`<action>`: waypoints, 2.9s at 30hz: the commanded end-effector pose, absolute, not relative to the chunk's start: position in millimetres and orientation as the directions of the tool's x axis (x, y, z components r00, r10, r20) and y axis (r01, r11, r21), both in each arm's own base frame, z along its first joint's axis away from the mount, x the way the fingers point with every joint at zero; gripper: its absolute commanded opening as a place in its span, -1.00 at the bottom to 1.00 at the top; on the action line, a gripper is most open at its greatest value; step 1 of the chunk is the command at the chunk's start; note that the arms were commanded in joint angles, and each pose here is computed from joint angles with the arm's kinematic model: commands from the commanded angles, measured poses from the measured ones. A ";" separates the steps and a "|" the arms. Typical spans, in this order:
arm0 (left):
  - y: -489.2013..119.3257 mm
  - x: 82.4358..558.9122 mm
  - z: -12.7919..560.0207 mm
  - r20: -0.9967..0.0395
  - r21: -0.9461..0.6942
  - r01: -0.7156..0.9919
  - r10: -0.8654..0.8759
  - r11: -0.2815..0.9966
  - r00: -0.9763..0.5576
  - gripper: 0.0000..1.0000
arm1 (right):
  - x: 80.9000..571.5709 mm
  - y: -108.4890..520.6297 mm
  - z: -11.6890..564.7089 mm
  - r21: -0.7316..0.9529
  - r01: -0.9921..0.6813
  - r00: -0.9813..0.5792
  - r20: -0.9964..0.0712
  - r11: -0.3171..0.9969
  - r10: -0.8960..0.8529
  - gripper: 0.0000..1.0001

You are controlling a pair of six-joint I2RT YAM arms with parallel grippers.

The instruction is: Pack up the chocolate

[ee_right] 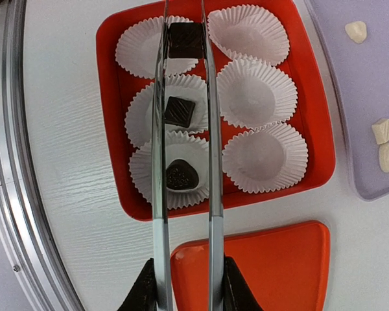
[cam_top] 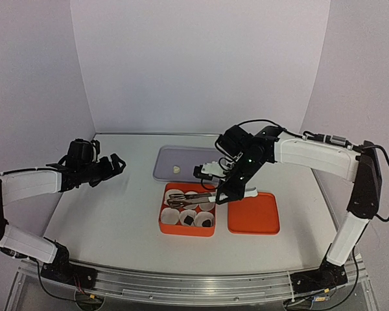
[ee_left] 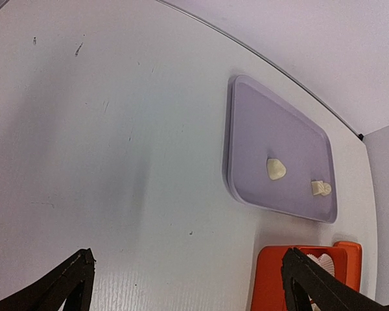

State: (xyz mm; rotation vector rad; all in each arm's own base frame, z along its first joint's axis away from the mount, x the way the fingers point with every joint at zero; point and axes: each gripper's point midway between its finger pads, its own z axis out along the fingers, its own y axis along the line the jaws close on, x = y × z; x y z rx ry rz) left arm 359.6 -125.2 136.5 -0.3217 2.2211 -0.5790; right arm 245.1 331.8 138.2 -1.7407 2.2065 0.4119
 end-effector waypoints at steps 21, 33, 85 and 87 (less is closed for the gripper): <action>-122.6 356.6 154.9 -0.675 -0.507 -0.020 -0.411 0.862 -0.612 0.99 | 248.2 362.7 131.7 0.083 -0.978 -0.209 -0.438 0.193 -0.874 -0.91; -119.7 353.0 153.0 -0.676 -0.499 -0.028 -0.410 0.866 -0.613 0.99 | 246.2 365.2 123.7 0.090 -0.978 -0.207 -0.423 0.187 -0.882 -0.89; -122.7 354.1 150.2 -0.670 -0.506 -0.019 -0.407 0.862 -0.620 0.99 | 248.3 356.2 142.7 0.022 -0.981 -0.183 -0.450 0.194 -0.874 -0.35; -123.6 354.9 150.7 -0.671 -0.508 -0.015 -0.407 0.861 -0.620 0.99 | 246.7 354.0 150.4 0.010 -0.982 -0.173 -0.463 0.191 -0.869 -0.35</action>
